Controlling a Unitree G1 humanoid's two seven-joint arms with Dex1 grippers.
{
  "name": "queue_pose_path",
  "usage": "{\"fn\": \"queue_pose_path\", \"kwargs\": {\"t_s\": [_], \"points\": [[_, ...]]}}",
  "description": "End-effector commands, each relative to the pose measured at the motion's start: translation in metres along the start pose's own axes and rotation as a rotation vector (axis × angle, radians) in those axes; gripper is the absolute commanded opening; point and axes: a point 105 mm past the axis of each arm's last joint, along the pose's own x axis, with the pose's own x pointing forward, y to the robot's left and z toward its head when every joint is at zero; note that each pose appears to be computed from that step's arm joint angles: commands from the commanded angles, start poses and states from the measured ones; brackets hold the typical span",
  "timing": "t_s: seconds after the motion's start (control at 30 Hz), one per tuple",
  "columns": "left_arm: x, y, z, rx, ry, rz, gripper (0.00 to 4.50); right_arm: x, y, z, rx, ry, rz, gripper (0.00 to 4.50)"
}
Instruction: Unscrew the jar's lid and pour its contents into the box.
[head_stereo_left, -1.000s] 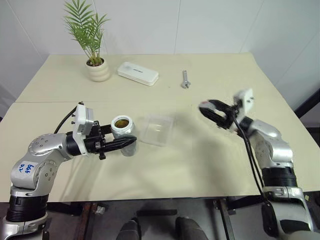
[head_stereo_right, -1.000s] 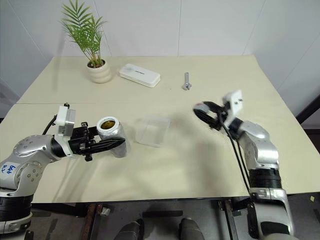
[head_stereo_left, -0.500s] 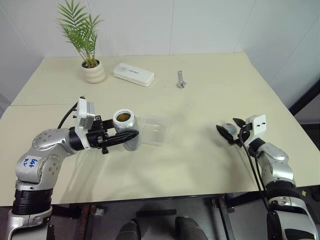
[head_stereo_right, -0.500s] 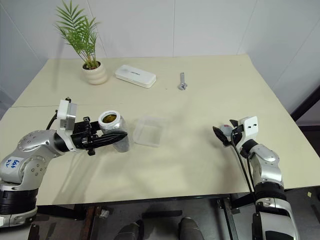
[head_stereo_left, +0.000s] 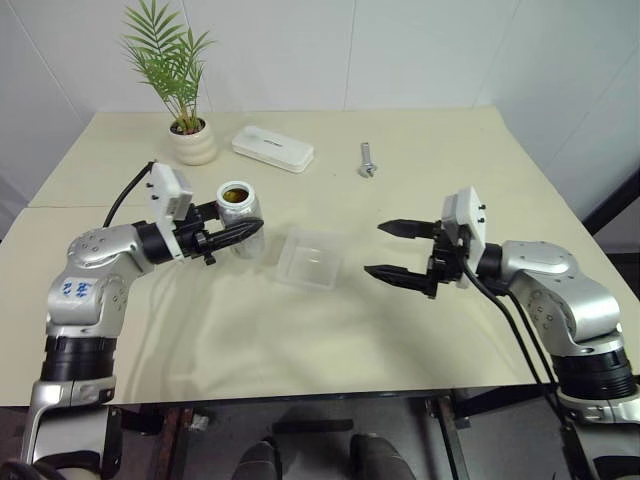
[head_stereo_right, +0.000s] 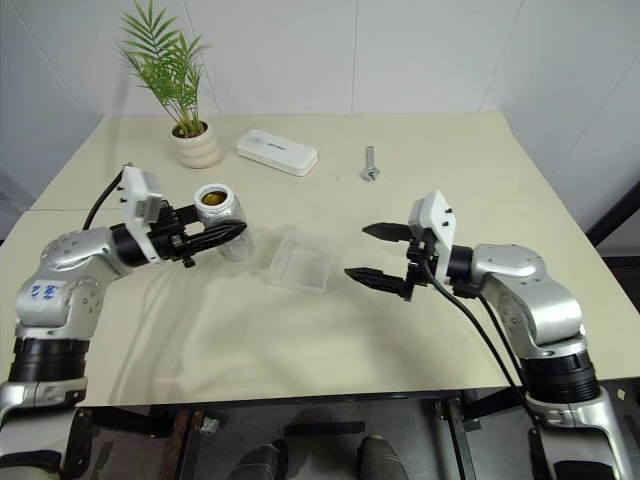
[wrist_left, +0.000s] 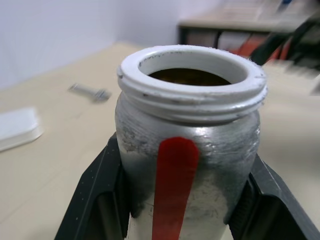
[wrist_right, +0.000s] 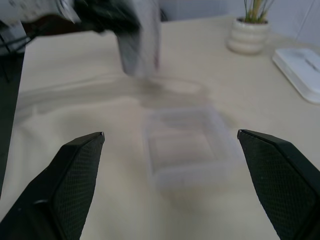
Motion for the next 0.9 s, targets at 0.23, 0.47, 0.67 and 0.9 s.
{"fn": "queue_pose_path", "kwargs": {"t_s": [0.23,0.47,0.67,0.9], "points": [[0.034,0.018,-0.006,0.191,0.131,0.107,1.96,-0.009,-0.002,-0.009,-0.032,0.021,-0.065,4.49],[0.072,0.023,0.002,0.708,0.210,0.219,1.96,-0.014,-0.005,-0.023,0.010,0.019,-0.128,4.49],[0.097,0.000,0.018,1.414,0.197,0.204,1.96,-0.017,-0.007,-0.028,0.025,0.014,-0.166,4.49],[0.102,-0.008,0.015,1.944,0.145,0.220,1.96,-0.015,-0.004,-0.029,0.047,-0.008,-0.185,4.49]]}}
